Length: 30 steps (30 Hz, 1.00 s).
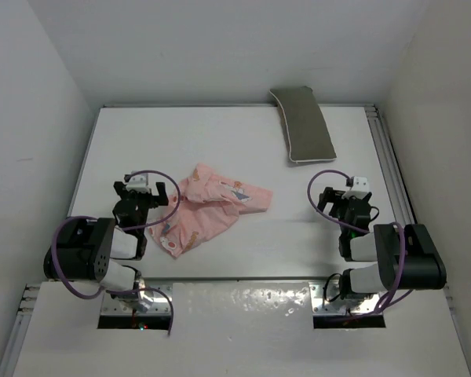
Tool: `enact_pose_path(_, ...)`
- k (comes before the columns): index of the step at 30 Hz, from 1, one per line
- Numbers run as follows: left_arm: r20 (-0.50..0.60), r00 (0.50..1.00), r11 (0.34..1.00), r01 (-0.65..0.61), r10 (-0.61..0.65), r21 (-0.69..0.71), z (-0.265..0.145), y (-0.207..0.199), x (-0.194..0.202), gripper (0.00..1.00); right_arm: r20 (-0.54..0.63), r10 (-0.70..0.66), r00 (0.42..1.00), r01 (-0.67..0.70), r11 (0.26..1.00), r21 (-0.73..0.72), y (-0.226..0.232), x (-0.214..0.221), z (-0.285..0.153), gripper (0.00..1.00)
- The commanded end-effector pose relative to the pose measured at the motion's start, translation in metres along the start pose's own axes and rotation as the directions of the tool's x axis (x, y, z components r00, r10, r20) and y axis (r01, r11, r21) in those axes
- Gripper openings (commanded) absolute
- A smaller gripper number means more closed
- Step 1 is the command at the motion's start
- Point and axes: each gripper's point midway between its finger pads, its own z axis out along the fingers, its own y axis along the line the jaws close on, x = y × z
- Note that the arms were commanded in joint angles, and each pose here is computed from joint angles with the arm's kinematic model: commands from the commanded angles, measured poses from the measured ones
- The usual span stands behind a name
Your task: Put the pillow into the pillowcase
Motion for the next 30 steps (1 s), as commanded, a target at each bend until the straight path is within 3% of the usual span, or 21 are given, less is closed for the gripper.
enact_pose_path(1, 0.087, 0.996, 1.000, 0.013, -0.013, -0.002, 0.006, 0.003, -0.024, 1.00, 0.027, -0.004, 1.000, 0.004, 1.000, -0.009, 0.001, 0.000, -0.008, 0.99)
enact_pose_path(6, 0.085, 0.996, 1.000, 0.009, -0.009, -0.009, 0.006, 0.004, -0.023, 1.00, -0.135, 0.007, 0.991, 0.010, 0.992, 0.127, -0.006, -0.051, 0.030, 0.99)
enact_pose_path(9, 0.148, 0.988, 0.996, -0.050, 0.038, 0.079, 0.011, -0.010, -0.045, 1.00, -0.038, 0.045, 0.998, -0.039, 0.988, 0.153, -0.003, -0.117, 0.045, 0.99)
enact_pose_path(10, 0.033, 0.998, 0.974, -0.067, 0.062, 0.215, 0.013, -0.026, -0.024, 1.00, 0.015, 0.055, 0.998, -0.057, 0.989, 0.140, 0.001, -0.138, 0.047, 0.99)
enact_pose_path(11, 0.030, 0.995, 0.953, -0.105, 0.100, 0.285, 0.019, -0.034, -0.040, 1.00, 0.074, 0.056, 0.996, -0.064, 0.993, 0.101, 0.008, -0.160, 0.050, 0.99)
enact_pose_path(12, 0.120, 0.965, 0.908, -0.259, 0.232, 0.330, 0.050, -0.037, -0.095, 1.00, 0.130, 0.058, 0.990, -0.060, 0.998, 0.014, 0.024, -0.190, 0.053, 0.99)
enact_pose_path(13, -0.007, 0.954, 0.814, -0.253, 0.301, 0.522, 0.043, -0.071, -0.070, 1.00, 0.144, 0.064, 0.987, -0.061, 0.998, -0.028, 0.032, -0.199, 0.057, 0.99)
enact_pose_path(14, -0.034, 0.927, 0.764, -0.286, 0.373, 0.578, 0.053, -0.079, -0.067, 1.00, 0.188, 0.088, 0.978, -0.077, 0.995, -0.065, 0.040, -0.222, 0.059, 0.99)
enact_pose_path(17, -0.094, 0.884, 0.701, -0.295, 0.459, 0.649, 0.065, -0.089, -0.082, 1.00, 0.202, 0.256, 0.945, -0.219, 0.957, -0.188, 0.053, -0.246, 0.076, 0.99)
enact_pose_path(18, -0.053, 0.841, 0.631, -0.361, 0.539, 0.687, 0.063, -0.091, -0.078, 1.00, 0.175, 0.255, 0.951, -0.210, 0.947, -0.242, 0.057, -0.248, 0.083, 0.92)
enact_pose_path(19, -0.073, 0.799, 0.566, -0.356, 0.597, 0.744, 0.051, -0.100, -0.068, 1.00, 0.038, 0.225, 0.974, -0.198, 0.915, -0.351, 0.079, -0.229, 0.084, 0.83)
enact_pose_path(20, -0.024, 0.741, 0.458, -0.389, 0.671, 0.799, 0.046, -0.105, -0.052, 0.65, 0.002, 0.190, 0.982, -0.175, 0.911, -0.372, 0.087, -0.244, 0.105, 0.74)
enact_pose_path(21, -0.047, 0.725, 0.420, -0.343, 0.687, 0.840, 0.037, -0.109, -0.040, 0.38, -0.074, 0.121, 0.990, -0.140, 0.918, -0.370, 0.098, -0.232, 0.114, 0.62)
enact_pose_path(22, -0.110, 0.709, 0.418, -0.276, 0.696, 0.865, 0.027, -0.113, -0.028, 0.23, -0.240, 0.081, 0.967, -0.138, 0.962, -0.234, 0.085, -0.196, 0.121, 0.44)
enact_pose_path(23, -0.170, 0.696, 0.439, -0.227, 0.697, 0.869, 0.031, -0.116, -0.017, 0.21, -0.208, 0.048, 0.977, -0.084, 0.982, -0.169, 0.078, -0.224, 0.135, 0.43)
enact_pose_path(24, -0.208, 0.682, 0.444, -0.189, 0.701, 0.876, 0.029, -0.118, -0.010, 0.27, -0.287, -0.059, 0.956, 0.017, 0.989, -0.149, 0.094, -0.190, 0.150, 0.49)
enact_pose_path(25, -0.235, 0.654, 0.420, -0.139, 0.719, 0.897, 0.019, -0.122, -0.002, 0.41, -0.315, -0.100, 0.944, 0.072, 0.992, -0.099, 0.089, -0.180, 0.155, 0.84)
enact_pose_path(26, -0.242, 0.646, 0.411, -0.122, 0.724, 0.904, 0.024, -0.125, 0.001, 0.65, -0.306, -0.137, 0.942, 0.139, 0.990, -0.014, 0.078, -0.180, 0.163, 0.99)
enact_pose_path(27, -0.258, 0.646, 0.406, -0.088, 0.718, 0.910, 0.019, -0.128, 0.004, 0.73, -0.330, -0.194, 0.924, 0.200, 0.980, -0.016, 0.083, -0.162, 0.172, 0.99)
enact_pose_path(28, -0.256, 0.661, 0.400, -0.072, 0.706, 0.914, 0.019, -0.133, 0.003, 0.95, -0.332, -0.214, 0.918, 0.223, 0.975, -0.011, 0.086, -0.156, 0.177, 0.99)
enact_pose_path(30, -0.237, 0.701, 0.385, -0.058, 0.672, 0.921, 0.018, -0.143, -0.001, 1.00, -0.385, -0.238, 0.892, 0.246, 0.969, -0.029, 0.092, -0.126, 0.188, 0.99)
